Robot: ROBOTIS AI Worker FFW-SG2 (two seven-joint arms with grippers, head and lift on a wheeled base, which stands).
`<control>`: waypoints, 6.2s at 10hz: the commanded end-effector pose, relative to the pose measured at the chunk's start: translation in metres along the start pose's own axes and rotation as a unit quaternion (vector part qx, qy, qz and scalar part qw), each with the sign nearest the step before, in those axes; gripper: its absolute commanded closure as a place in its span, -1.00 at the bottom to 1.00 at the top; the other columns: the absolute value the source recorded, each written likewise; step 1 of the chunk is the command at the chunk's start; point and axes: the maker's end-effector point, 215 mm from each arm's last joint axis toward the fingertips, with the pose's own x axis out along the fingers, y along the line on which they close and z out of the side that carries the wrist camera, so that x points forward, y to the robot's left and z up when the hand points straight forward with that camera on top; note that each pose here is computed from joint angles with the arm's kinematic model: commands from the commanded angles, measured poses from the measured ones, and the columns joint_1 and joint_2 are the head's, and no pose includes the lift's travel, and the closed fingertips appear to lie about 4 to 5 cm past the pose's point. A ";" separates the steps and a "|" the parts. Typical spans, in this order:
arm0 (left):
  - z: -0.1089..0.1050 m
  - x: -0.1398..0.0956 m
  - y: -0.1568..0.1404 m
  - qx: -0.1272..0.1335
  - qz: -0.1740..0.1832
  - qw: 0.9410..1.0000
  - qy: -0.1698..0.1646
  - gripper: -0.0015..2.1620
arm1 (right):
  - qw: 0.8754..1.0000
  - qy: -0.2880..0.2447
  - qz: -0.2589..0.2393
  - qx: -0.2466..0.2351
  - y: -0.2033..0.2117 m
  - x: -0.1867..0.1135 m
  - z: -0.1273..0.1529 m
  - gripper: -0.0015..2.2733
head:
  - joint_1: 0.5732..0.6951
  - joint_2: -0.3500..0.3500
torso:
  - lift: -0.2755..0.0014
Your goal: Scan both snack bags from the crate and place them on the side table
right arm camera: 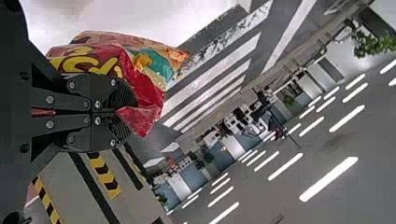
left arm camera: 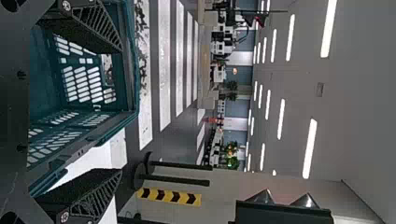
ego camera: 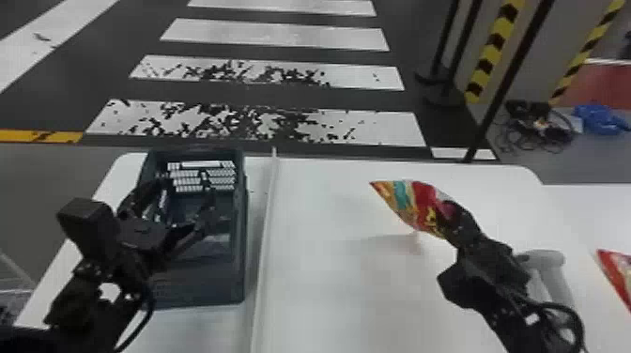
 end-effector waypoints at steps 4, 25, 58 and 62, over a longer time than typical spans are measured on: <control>-0.002 0.000 0.001 0.000 0.001 1.000 0.001 -0.91 | 0.990 0.032 0.109 -0.081 0.094 -0.040 -0.027 0.93 | 1.00 -0.06 | 0.28; -0.007 -0.004 0.003 -0.001 0.003 1.000 0.003 -0.91 | 0.857 0.077 0.152 0.485 0.022 -0.006 -0.060 0.98 | 1.00 -0.22 | 0.28; -0.009 -0.008 0.009 -0.001 0.006 1.000 0.002 -0.91 | 0.863 0.083 0.271 0.419 0.150 0.011 -0.011 0.98 | 1.00 0.19 | 0.28; -0.009 -0.008 0.009 -0.002 0.006 1.000 0.001 -0.91 | 0.865 0.093 0.260 0.419 0.143 0.011 -0.027 0.98 | 1.00 0.15 | 0.28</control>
